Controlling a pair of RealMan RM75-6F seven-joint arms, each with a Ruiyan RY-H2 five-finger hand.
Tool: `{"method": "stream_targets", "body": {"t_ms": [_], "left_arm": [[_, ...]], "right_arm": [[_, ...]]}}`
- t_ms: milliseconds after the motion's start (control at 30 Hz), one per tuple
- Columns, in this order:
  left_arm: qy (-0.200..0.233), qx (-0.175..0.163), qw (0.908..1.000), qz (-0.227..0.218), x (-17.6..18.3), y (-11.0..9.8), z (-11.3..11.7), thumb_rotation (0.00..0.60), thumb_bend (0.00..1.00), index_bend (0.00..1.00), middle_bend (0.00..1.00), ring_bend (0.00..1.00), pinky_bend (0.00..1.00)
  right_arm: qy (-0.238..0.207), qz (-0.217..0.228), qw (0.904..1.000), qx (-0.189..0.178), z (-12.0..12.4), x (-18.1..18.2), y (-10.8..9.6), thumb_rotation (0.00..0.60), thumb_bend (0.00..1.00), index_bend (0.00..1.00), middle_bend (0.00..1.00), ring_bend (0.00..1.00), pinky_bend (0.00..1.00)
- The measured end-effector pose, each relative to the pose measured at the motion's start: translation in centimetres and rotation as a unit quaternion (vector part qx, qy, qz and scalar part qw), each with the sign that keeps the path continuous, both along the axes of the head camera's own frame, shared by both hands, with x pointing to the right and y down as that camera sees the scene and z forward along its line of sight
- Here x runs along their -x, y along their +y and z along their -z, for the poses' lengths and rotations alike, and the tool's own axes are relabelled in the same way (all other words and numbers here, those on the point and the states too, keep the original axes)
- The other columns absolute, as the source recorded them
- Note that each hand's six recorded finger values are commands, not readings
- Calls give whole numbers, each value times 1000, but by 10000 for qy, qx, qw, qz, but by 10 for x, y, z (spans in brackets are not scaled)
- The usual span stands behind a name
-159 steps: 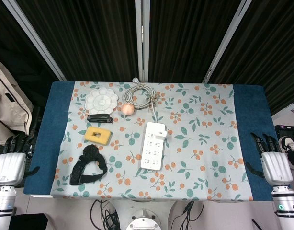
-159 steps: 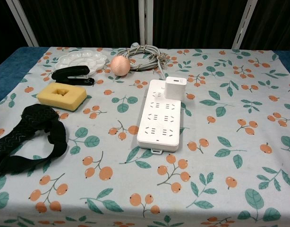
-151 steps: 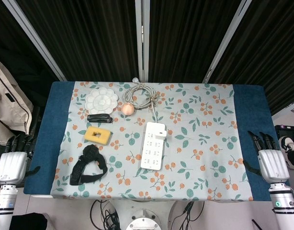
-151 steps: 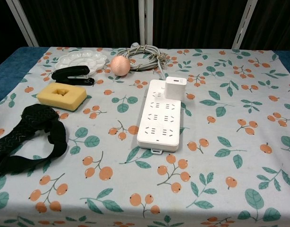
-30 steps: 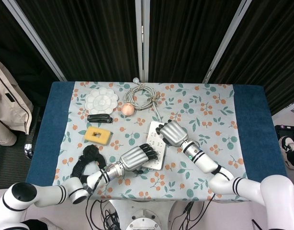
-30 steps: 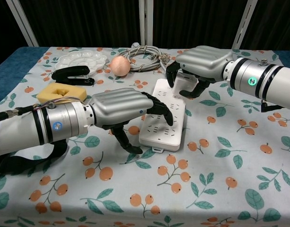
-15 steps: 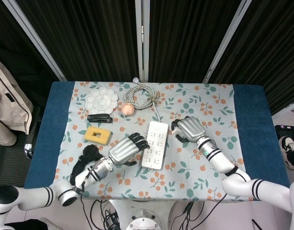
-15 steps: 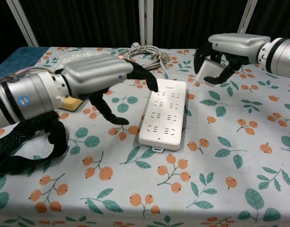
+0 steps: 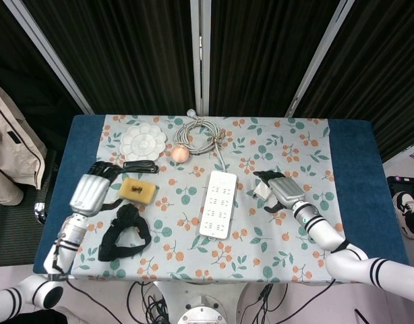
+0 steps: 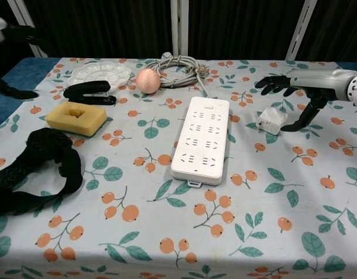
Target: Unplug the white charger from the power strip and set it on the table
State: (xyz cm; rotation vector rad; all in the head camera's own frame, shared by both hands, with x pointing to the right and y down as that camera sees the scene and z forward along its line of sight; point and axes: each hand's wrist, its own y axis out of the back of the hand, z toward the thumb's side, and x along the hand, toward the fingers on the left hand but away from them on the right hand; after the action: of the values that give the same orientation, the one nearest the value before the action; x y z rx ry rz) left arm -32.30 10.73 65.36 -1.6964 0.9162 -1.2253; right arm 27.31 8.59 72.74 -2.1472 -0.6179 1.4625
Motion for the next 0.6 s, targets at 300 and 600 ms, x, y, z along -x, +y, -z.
{"method": "stream_targets", "body": {"t_ms": [300, 600], "left_arm": [[-736, -207, 9920, 1003, 89, 34, 43, 600, 157, 256, 244, 168, 135], [-1071, -549, 9798, 1600, 123, 82, 89, 600, 157, 256, 243, 167, 118]], "right_arm": [[215, -398, 9938, -1017, 47, -46, 0, 600, 74, 0, 50, 0, 19], [790, -1453, 9615, -2194, 135, -139, 64, 600, 75, 0, 62, 0, 19]]}}
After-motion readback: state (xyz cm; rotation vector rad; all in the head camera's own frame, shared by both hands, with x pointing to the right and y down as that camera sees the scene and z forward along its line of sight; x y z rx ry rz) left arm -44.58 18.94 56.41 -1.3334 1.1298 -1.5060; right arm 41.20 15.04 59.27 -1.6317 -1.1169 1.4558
